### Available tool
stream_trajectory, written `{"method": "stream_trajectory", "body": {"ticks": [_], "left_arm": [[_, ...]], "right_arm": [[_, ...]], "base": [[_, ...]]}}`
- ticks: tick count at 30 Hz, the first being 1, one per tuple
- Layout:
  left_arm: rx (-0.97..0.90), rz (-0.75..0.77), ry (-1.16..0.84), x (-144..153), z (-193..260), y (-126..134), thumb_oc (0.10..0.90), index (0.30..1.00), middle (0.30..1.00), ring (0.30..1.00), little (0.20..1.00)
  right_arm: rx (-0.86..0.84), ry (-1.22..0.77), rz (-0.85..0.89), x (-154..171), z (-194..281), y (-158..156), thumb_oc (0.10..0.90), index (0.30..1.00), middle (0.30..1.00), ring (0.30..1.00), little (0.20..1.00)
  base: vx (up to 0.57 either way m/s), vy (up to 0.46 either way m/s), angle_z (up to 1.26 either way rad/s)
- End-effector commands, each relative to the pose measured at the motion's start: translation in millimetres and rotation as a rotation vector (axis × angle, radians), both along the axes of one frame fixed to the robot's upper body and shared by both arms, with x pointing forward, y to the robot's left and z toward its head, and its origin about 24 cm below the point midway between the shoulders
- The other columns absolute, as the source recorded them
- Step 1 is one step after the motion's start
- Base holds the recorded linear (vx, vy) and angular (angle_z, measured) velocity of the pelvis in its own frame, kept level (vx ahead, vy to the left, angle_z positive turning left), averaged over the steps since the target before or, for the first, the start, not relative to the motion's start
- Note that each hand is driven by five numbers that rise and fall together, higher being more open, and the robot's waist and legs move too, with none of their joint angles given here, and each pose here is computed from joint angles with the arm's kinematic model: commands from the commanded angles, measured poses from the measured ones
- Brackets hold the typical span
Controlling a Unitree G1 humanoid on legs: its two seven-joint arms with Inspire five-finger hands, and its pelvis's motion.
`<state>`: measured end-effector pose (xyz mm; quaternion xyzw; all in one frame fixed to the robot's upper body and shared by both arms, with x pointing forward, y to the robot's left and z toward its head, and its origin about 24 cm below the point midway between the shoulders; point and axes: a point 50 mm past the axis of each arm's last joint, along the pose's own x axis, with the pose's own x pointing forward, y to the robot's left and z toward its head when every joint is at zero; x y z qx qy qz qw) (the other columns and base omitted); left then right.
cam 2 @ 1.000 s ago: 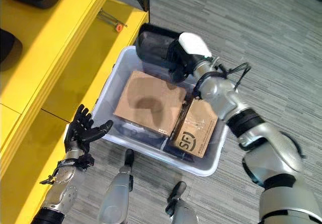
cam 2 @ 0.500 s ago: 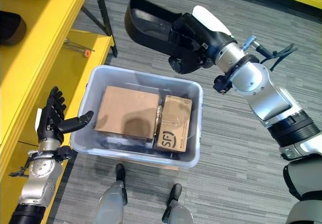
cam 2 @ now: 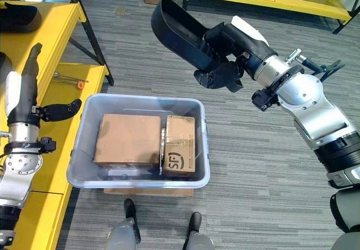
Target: Move parts from the plastic box to the shelf.
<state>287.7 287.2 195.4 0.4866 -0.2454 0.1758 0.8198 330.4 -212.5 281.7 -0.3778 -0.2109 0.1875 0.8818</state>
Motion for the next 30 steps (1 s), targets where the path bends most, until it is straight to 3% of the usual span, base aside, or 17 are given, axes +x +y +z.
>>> {"method": "stream_trajectory", "body": {"ticks": [1,19,30], "left_arm": [[0.241,-0.013,-0.120,0.2,14.7,-11.5,0.900,1.000,1.000,1.000,1.000],[0.708,-0.069,-0.138,9.0,49.6,-30.8,0.900,1.000,1.000,1.000,1.000],[0.704,-0.055,-0.131,9.4,46.7,-26.0,0.900,1.000,1.000,1.000,1.000]], "right_arm": [[0.158,-0.067,0.136,-10.5,3.1,13.1,0.400,0.300,0.300,0.300,0.300],[0.170,0.028,0.324,-23.9,-10.5,35.4,0.400,0.300,0.300,0.300,0.300],[0.181,0.002,0.445,-41.6,-8.0,47.7,0.400,0.300,0.300,0.300,0.300]], "base": [[0.01,0.010,-0.05],[0.00,0.001,0.00],[0.00,0.000,0.00]]}}
